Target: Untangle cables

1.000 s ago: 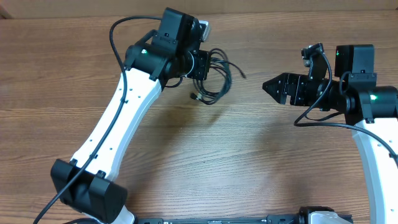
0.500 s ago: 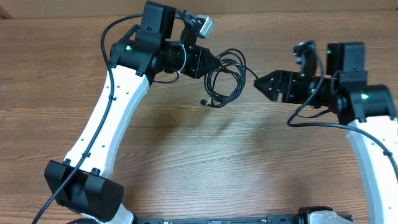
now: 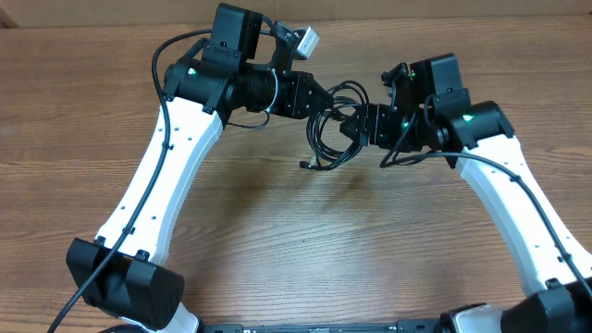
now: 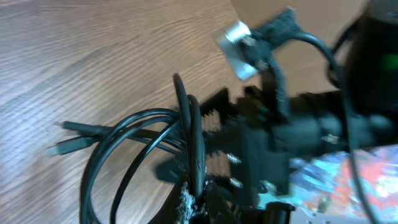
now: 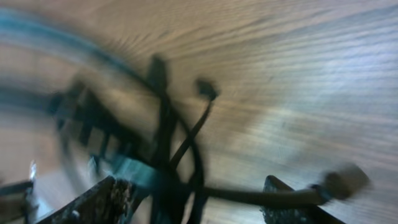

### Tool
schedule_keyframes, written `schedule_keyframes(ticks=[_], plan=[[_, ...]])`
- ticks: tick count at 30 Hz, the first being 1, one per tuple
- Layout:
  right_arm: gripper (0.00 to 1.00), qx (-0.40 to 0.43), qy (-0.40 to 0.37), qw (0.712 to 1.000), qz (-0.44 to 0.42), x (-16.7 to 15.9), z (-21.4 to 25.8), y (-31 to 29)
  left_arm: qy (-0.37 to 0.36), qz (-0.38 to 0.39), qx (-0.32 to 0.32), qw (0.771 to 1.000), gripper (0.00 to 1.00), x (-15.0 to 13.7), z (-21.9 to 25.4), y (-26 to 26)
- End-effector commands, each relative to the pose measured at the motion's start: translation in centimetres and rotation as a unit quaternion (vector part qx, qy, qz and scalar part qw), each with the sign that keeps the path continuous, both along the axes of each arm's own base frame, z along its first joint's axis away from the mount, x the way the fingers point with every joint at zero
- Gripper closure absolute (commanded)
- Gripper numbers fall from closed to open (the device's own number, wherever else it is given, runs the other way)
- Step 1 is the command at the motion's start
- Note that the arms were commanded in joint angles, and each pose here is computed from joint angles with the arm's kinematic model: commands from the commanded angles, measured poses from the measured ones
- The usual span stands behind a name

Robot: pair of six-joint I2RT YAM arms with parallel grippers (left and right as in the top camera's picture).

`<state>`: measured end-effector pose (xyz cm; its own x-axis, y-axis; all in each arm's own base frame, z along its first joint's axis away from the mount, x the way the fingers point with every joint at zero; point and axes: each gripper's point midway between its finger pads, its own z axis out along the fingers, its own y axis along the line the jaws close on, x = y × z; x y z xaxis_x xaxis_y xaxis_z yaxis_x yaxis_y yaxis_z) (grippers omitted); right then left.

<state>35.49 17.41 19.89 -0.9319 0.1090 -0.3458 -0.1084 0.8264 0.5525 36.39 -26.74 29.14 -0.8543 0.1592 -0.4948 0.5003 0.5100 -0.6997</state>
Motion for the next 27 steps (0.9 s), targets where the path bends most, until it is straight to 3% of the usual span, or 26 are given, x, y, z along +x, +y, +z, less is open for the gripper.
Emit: schedule_keyframes(ticks=[1, 5, 7, 8, 11, 15, 18, 27], plan=[[0.41, -0.017, -0.009, 0.999, -0.025, 1.6, -0.6, -0.5, 0.016, -0.02, -0.043, 0.999, 0.96, -1.1, 2.1, -0.5], [0.6, -0.039, -0.009, 0.998, -0.039, 2.0, -1.3, -1.2, 0.02, 0.004, -0.026, 0.999, 0.96, -0.5, 1.5, -0.2], [0.77, -0.048, -0.003, 0.998, -0.043, 1.8, -1.6, -1.6, 0.023, 0.035, -0.002, 0.999, 0.96, 0.4, 0.8, 0.5], [0.96, -0.052, 0.002, 0.998, -0.041, 1.6, -1.7, -1.8, 0.025, 0.074, 0.03, 0.996, 0.96, 1.3, -0.2, 1.4], [0.96, -0.056, 0.01, 0.998, -0.038, 0.8, -1.6, -2.0, 0.032, 0.14, 0.091, 0.985, 0.96, 2.6, -2.0, 3.4], [0.96, -0.054, 0.001, 0.998, -0.037, -0.4, 0.1, -2.3, 0.047, 0.24, 0.194, 0.95, 0.96, 3.7, -4.9, 7.5], [0.96, -0.043, -0.027, 0.998, -0.022, -1.6, 2.4, -2.3, 0.057, 0.272, 0.251, 0.927, 0.96, 3.9, -6.8, 9.6], [0.96, -0.027, -0.073, 0.997, -0.028, -4.6, 6.8, -3.1, 0.124, 0.291, 0.297, 0.901, 0.96, 4.4, -11.1, 13.1]])
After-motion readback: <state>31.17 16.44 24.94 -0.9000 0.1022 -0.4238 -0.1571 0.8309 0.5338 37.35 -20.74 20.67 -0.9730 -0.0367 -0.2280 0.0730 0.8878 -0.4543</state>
